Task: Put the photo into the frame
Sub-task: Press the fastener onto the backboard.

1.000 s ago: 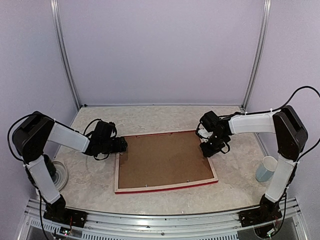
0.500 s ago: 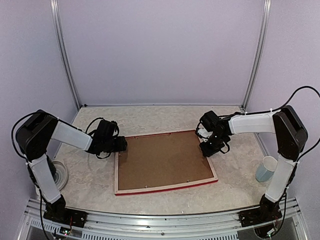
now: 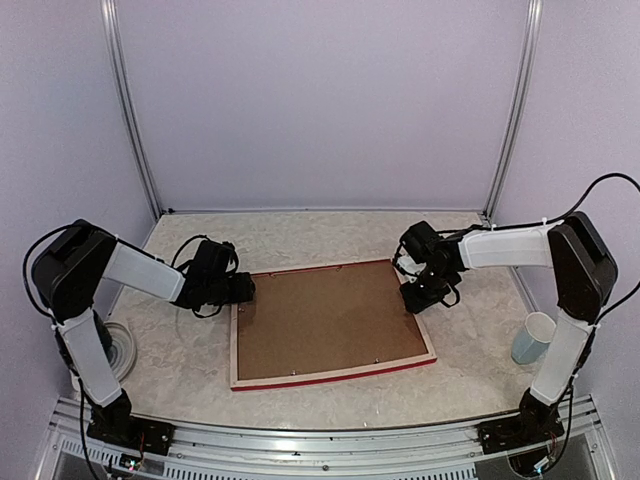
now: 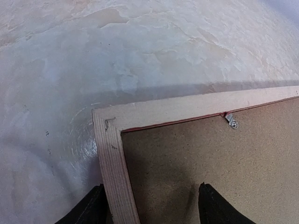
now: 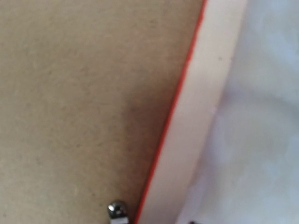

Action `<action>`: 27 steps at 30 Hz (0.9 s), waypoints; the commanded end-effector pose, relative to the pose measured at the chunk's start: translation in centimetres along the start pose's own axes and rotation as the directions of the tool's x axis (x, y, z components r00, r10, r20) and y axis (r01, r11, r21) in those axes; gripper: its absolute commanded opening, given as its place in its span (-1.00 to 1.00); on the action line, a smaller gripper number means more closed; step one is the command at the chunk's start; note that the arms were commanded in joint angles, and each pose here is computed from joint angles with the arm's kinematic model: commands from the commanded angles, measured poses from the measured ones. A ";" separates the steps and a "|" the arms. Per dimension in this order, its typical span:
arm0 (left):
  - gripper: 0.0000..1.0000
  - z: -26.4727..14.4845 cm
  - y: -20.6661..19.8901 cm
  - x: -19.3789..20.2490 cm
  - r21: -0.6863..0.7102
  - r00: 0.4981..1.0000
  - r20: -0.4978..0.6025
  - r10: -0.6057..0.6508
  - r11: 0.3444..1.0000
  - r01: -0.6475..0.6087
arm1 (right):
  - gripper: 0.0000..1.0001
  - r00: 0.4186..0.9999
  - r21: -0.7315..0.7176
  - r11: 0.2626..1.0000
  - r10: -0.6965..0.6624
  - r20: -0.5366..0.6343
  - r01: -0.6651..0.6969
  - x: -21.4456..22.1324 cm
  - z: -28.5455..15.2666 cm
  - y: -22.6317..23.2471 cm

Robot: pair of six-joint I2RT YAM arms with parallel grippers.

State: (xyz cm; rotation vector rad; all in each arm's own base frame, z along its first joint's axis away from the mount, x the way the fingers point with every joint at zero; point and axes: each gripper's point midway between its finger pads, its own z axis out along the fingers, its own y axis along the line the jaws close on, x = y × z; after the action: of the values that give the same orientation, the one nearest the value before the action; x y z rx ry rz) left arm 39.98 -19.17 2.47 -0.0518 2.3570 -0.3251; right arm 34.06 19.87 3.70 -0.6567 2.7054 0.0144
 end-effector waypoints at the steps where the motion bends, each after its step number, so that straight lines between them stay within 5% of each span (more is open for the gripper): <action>1: 0.36 -0.4 1.6 4.2 -0.035 0.993 -0.120 -0.002 0.999 -0.002 | -0.18 0.994 0.021 0.999 0.035 0.099 -0.037 -1.7 -2.7 -0.3; 17: 0.78 -4.5 1.4 0.7 0.031 0.996 0.067 -0.054 0.998 0.052 | 0.36 0.944 -0.059 0.989 0.146 0.295 -0.135 -1.3 -7.8 -0.4; 22: 0.98 -5.8 0.1 0.1 0.082 0.992 0.118 -0.042 0.996 0.033 | 0.84 0.932 -0.083 0.986 0.167 0.323 -0.148 -0.6 -8.1 -0.4; 27: 0.98 -7.1 -2.2 -0.2 0.111 0.986 0.169 0.012 0.993 -0.031 | 0.89 0.921 -0.094 0.983 0.179 0.347 -0.156 -0.1 -8.6 -0.4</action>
State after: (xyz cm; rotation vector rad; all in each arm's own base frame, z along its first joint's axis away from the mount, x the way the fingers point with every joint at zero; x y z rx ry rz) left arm 35.27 -18.23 5.87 -0.0565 2.2543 -0.4170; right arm 31.45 18.35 10.68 -0.4183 2.4675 0.1923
